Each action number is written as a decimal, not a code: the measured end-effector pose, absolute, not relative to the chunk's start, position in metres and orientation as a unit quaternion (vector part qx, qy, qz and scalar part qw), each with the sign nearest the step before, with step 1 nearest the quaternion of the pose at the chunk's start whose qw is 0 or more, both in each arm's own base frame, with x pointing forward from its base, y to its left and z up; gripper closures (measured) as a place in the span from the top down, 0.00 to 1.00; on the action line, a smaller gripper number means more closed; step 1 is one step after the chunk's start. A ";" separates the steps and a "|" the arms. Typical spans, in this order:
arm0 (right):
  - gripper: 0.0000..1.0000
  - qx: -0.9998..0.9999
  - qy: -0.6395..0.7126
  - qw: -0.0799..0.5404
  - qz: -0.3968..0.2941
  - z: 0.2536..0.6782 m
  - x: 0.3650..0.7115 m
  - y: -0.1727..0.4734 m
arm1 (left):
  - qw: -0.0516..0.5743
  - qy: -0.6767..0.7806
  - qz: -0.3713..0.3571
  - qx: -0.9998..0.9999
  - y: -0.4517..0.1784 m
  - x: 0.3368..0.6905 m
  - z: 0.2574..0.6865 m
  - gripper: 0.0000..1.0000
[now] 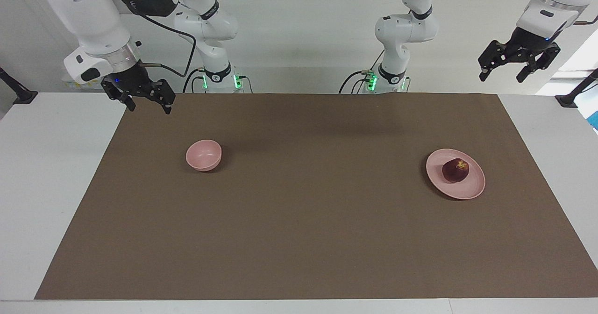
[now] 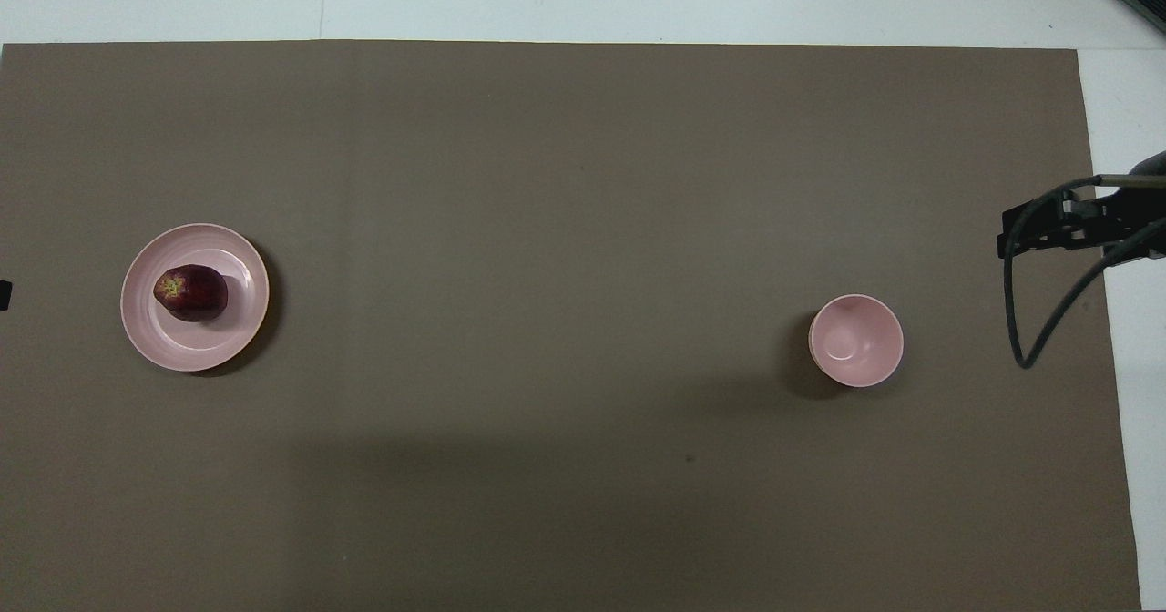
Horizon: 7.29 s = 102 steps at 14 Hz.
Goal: Move apple from plate to bowl
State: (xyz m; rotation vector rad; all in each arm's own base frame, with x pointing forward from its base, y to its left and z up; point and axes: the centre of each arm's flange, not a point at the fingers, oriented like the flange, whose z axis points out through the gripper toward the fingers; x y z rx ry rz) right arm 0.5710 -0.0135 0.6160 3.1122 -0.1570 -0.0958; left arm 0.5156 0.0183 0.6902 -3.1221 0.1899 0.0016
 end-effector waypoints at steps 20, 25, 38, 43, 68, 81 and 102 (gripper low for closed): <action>1.00 0.998 -0.050 0.012 -0.031 0.616 0.571 -0.013 | 0.002 0.074 -0.004 -0.997 0.003 0.517 0.690 1.00; 1.00 0.998 -0.050 0.012 -0.031 0.616 0.571 -0.014 | 0.003 0.075 -0.018 -0.997 0.003 0.523 0.686 1.00; 1.00 0.998 -0.050 0.012 -0.031 0.616 0.571 -0.014 | 0.005 0.083 -0.025 -0.996 0.036 0.561 0.513 1.00; 1.00 0.998 -0.050 0.012 -0.031 0.616 0.571 -0.014 | 0.001 0.091 -0.009 -0.996 0.037 0.559 0.456 1.00; 1.00 0.999 -0.042 0.007 -0.034 0.612 0.570 -0.003 | -0.019 0.093 -0.015 -0.995 0.023 0.567 0.396 0.63; 1.00 0.906 -0.311 -0.238 -0.158 0.501 0.570 0.150 | -0.227 0.013 0.029 -0.973 -0.243 0.497 0.482 0.63; 1.00 0.770 -0.525 -0.269 -0.243 0.455 0.555 0.276 | -0.302 -0.055 -0.068 -0.949 -0.317 0.484 0.511 0.63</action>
